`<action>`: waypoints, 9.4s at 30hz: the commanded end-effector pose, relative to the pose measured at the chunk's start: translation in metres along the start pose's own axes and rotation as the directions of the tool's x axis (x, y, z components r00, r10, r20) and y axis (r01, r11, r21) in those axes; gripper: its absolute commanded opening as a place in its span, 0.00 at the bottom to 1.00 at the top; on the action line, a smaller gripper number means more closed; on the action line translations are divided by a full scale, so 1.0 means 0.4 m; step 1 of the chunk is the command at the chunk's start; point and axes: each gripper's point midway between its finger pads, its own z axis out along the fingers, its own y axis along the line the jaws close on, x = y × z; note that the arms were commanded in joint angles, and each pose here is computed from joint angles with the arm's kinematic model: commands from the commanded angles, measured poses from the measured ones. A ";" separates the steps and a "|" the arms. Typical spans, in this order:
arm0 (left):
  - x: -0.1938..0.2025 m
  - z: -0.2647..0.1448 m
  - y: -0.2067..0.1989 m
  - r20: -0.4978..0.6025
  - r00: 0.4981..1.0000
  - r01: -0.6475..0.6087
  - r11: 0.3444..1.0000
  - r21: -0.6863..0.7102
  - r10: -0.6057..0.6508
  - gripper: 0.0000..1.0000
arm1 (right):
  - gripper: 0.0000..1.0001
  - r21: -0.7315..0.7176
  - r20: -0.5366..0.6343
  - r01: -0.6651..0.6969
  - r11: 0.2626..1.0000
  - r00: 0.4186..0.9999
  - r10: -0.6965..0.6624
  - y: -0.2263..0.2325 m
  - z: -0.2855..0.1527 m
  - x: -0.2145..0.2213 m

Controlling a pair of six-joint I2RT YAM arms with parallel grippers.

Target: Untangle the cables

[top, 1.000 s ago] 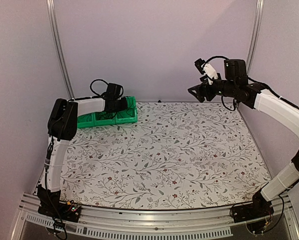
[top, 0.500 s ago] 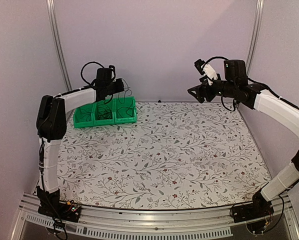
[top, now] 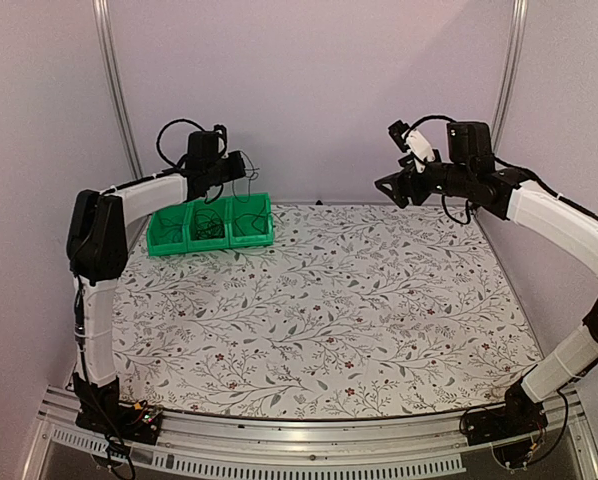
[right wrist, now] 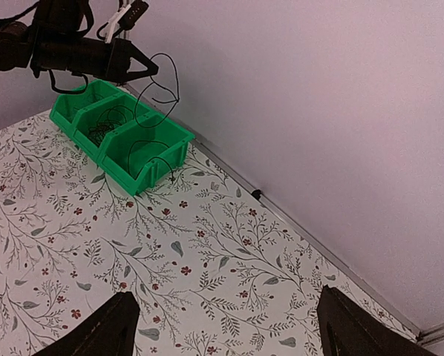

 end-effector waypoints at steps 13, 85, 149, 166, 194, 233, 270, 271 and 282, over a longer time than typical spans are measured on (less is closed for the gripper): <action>0.174 0.092 0.084 -0.128 0.989 0.070 0.994 -0.079 -0.080 0.01 | 0.87 -0.008 -0.022 0.000 1.000 1.000 -0.001 0.006 0.012 0.037; 0.347 0.167 0.169 -0.333 0.920 0.169 0.976 -0.134 -0.205 0.00 | 0.88 -0.019 -0.110 -0.054 0.998 0.993 0.051 0.001 0.100 0.136; 0.285 0.176 0.111 -0.198 0.929 0.320 0.948 0.000 -0.313 0.32 | 0.88 -0.043 -0.142 -0.100 0.994 0.986 0.093 0.001 0.131 0.185; 0.354 0.221 0.128 -0.270 0.903 0.359 0.932 0.051 -0.334 0.15 | 0.88 -0.044 -0.155 -0.098 0.994 0.984 0.090 0.002 0.139 0.197; -0.146 0.037 -0.041 0.091 0.972 0.170 0.916 0.364 -0.216 0.00 | 0.87 -0.059 -0.146 -0.080 0.995 0.987 0.071 0.001 0.156 0.188; -0.276 -0.228 -0.055 0.194 0.962 0.121 0.940 0.320 -0.190 0.00 | 0.87 -0.124 -0.161 -0.112 0.986 0.983 0.091 0.054 0.136 0.208; -0.193 -0.139 0.085 0.147 0.972 0.155 0.968 0.197 -0.185 0.00 | 0.87 -0.107 -0.205 -0.081 0.991 0.977 0.058 0.055 0.148 0.261; -0.172 -0.132 0.091 0.130 0.974 0.161 0.969 0.189 -0.187 0.00 | 0.87 -0.105 -0.205 -0.080 0.991 0.977 0.057 0.055 0.148 0.262; 0.099 -0.035 0.158 -0.135 0.968 0.215 0.976 0.021 -0.210 0.00 | 0.87 -0.111 -0.217 -0.081 0.991 0.975 0.055 0.060 0.150 0.277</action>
